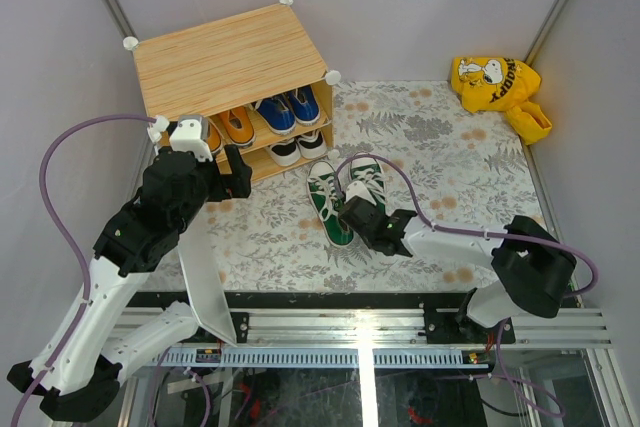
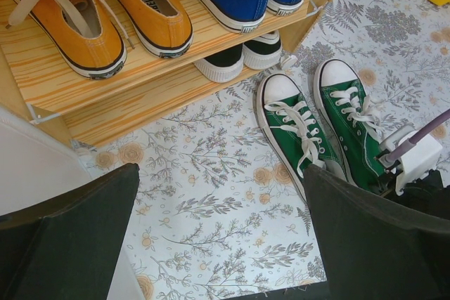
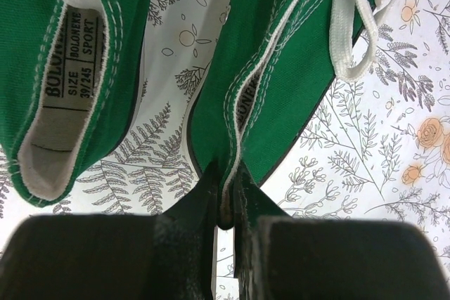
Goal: Place and organize the shoes in the shoe cabinet
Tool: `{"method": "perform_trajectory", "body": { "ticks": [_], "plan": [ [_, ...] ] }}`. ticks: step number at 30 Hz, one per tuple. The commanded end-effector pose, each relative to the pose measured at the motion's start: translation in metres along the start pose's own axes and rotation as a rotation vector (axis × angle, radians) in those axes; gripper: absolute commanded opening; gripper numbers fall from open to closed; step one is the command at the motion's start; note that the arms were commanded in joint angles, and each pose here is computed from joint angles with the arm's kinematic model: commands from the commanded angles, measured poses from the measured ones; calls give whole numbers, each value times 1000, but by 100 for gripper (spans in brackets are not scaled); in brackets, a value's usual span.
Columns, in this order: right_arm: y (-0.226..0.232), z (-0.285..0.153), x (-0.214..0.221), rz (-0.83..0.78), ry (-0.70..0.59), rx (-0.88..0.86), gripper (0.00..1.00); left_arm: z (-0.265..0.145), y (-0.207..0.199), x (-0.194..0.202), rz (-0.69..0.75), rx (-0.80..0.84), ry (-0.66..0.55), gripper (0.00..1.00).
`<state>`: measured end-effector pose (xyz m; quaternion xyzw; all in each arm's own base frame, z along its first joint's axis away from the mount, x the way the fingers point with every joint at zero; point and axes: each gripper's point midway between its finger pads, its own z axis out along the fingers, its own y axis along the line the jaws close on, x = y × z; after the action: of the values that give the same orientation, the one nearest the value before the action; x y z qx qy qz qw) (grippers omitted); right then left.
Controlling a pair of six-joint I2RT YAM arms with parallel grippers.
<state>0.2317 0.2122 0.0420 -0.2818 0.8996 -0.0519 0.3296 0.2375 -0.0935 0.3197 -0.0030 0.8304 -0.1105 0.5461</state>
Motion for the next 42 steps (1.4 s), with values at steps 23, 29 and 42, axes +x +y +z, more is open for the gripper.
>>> {"method": "perform_trajectory", "body": {
  "ticks": [23,29,42],
  "plan": [
    [54,-46,-75,208,-210,-294,55,0,-3,-4,-2,13,-24,100],
    [41,-63,-96,341,-187,-222,57,-1,-4,-4,-3,19,-21,100],
    [35,-18,-88,388,-60,7,59,-6,-3,-3,-3,29,-32,100]
  ]
}}
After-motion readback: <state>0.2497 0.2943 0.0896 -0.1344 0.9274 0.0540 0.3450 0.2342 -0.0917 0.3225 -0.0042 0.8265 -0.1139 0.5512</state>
